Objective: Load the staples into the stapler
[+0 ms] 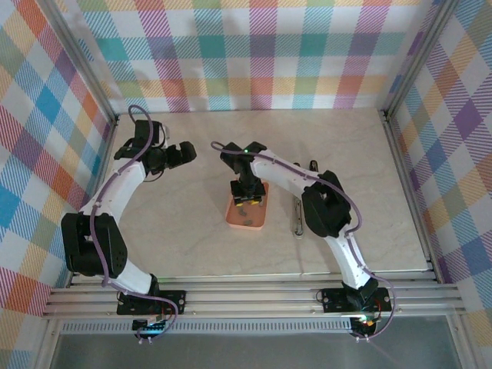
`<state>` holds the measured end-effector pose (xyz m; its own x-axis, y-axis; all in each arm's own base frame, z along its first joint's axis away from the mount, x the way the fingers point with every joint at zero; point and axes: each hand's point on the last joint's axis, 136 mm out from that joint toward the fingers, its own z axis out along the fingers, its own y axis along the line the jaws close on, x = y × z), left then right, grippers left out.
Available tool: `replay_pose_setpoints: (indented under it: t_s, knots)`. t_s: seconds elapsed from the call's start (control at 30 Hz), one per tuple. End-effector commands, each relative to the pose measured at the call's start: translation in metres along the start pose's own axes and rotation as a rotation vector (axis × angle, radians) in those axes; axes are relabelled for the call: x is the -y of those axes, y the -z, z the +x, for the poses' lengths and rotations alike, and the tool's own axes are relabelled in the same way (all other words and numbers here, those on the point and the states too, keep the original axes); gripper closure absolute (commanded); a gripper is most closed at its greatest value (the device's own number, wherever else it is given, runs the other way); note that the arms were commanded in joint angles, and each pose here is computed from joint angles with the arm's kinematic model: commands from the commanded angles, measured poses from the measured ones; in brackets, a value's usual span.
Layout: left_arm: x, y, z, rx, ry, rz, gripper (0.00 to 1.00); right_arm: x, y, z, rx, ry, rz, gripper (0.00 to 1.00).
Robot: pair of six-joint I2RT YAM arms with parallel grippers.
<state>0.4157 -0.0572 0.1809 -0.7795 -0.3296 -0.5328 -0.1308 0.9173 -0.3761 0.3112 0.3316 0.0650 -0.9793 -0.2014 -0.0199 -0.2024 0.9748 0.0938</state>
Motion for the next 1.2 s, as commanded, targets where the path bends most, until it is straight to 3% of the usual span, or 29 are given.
replay_pose_setpoints:
  t_s: [0.0,0.57,1.17]
  knots:
    - [-0.004,0.008,-0.009,0.035,-0.011,0.011,0.0,0.01,-0.002,-0.005,-0.004,0.021,0.062,0.61]
    - [-0.01,-0.003,-0.012,0.007,-0.016,0.006,0.0,0.025,-0.024,-0.021,-0.044,0.033,0.1,0.64]
    - [-0.008,-0.005,-0.012,-0.001,-0.014,0.022,0.0,0.014,-0.034,-0.025,-0.073,0.117,0.021,0.67]
